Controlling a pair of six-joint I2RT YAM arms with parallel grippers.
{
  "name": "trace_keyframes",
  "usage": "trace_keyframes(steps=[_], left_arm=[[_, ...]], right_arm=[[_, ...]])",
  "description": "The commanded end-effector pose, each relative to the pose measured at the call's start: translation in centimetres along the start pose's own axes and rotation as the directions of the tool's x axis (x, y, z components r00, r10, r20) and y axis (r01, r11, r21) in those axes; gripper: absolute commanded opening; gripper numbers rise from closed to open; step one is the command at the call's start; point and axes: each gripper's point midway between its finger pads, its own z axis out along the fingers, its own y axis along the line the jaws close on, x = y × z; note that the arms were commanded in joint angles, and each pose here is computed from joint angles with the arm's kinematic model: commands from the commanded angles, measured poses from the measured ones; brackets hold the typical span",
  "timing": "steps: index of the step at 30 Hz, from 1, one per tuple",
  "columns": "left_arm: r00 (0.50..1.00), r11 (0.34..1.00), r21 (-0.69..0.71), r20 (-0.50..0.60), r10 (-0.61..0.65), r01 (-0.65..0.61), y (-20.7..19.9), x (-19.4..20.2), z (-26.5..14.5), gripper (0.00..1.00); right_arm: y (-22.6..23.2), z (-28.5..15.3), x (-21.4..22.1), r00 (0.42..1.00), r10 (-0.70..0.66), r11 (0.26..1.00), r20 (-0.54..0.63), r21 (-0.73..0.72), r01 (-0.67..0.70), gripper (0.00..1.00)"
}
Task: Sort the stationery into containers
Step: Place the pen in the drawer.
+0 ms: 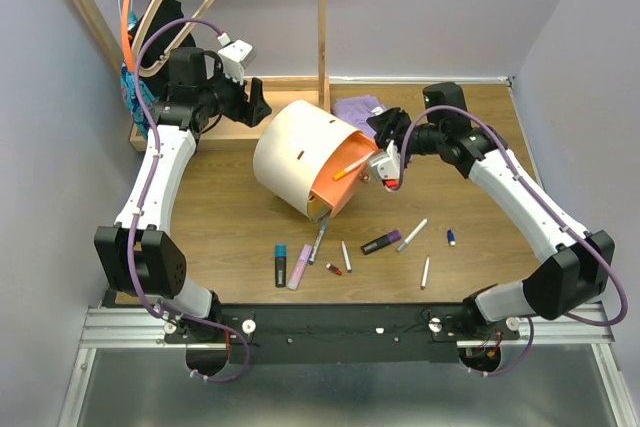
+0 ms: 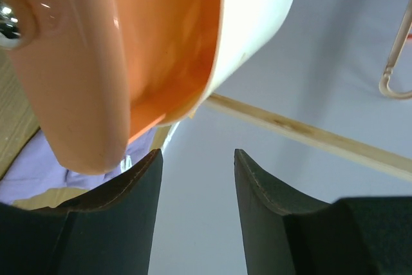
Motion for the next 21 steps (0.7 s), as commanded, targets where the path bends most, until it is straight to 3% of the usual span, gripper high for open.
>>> trace_keyframes(steps=[1,5,7,8,9,11,12,14,15,17,18,19,20,21], left_arm=[[1.000,1.000,0.001,0.001,-0.005,0.005,0.2,0.1,0.6,0.80],[1.000,1.000,-0.002,0.015,-0.002,0.002,0.2,-0.6,0.4,0.80],[1.000,1.000,0.002,0.019,0.000,0.000,0.0,-0.9,0.3,0.80],[1.000,1.000,0.007,0.018,0.001,-0.001,-0.2,-0.8,0.2,0.80],[1.000,1.000,0.008,0.019,0.006,-0.007,-0.3,-0.9,-0.1,0.80],[1.000,1.000,0.016,0.010,0.024,-0.024,-0.6,-0.7,-0.3,0.80],[0.999,0.999,0.017,0.012,0.031,-0.031,-0.8,-0.8,-0.6,0.80],[0.999,0.999,0.022,0.003,0.034,-0.034,-1.0,-0.3,-0.6,0.80],[0.999,0.999,0.024,0.006,0.036,-0.036,-1.2,-0.3,-0.9,0.80],[0.999,0.999,0.030,-0.002,0.032,-0.032,-1.4,0.1,-0.9,0.80],[0.999,0.999,0.032,0.000,0.034,-0.034,-1.4,0.0,-0.9,0.80],[1.000,0.999,0.037,-0.002,0.029,-0.029,-1.5,0.1,-0.9,0.80],[1.000,0.999,0.040,-0.003,0.030,-0.030,-1.6,0.1,-1.0,0.80],[1.000,0.999,0.042,-0.002,0.030,-0.030,-1.7,0.2,-1.0,0.80]], right_arm=[[-1.7,-1.7,2.3,0.984,0.086,0.994,-0.153,0.077,-0.075,0.56],[-2.6,-2.6,4.6,0.932,0.273,0.955,-0.237,0.183,-0.233,0.56],[-3.3,-3.5,5.8,0.859,0.453,0.879,-0.239,0.282,-0.384,0.56],[-2.8,-3.7,6.9,0.814,0.527,0.838,-0.245,0.311,-0.449,0.56],[-3.1,-4.2,7.4,0.732,0.649,0.745,-0.209,0.371,-0.554,0.56],[-1.1,-5.2,8.8,0.602,0.772,0.627,-0.204,0.398,-0.670,0.56],[0.4,-5.1,9.1,0.519,0.835,0.546,-0.184,0.394,-0.739,0.56],[4.5,-5.4,8.6,0.409,0.894,0.447,-0.185,0.298,-0.843,0.55],[5.9,-5.4,8.0,0.408,0.892,0.446,-0.193,0.237,-0.863,0.54],[10.1,-5.0,5.8,0.338,0.914,0.362,-0.222,0.075,-0.929,0.52],[11.3,-4.8,5.2,0.380,0.893,0.393,-0.240,0.005,-0.920,0.52],[14.0,-4.6,3.3,0.354,0.892,0.337,-0.281,-0.109,-0.935,0.52],[15.6,-4.6,2.4,0.383,0.872,0.341,-0.303,-0.184,-0.922,0.52],[16.7,-4.5,2.0,0.458,0.835,0.390,-0.306,-0.257,-0.884,0.52]])
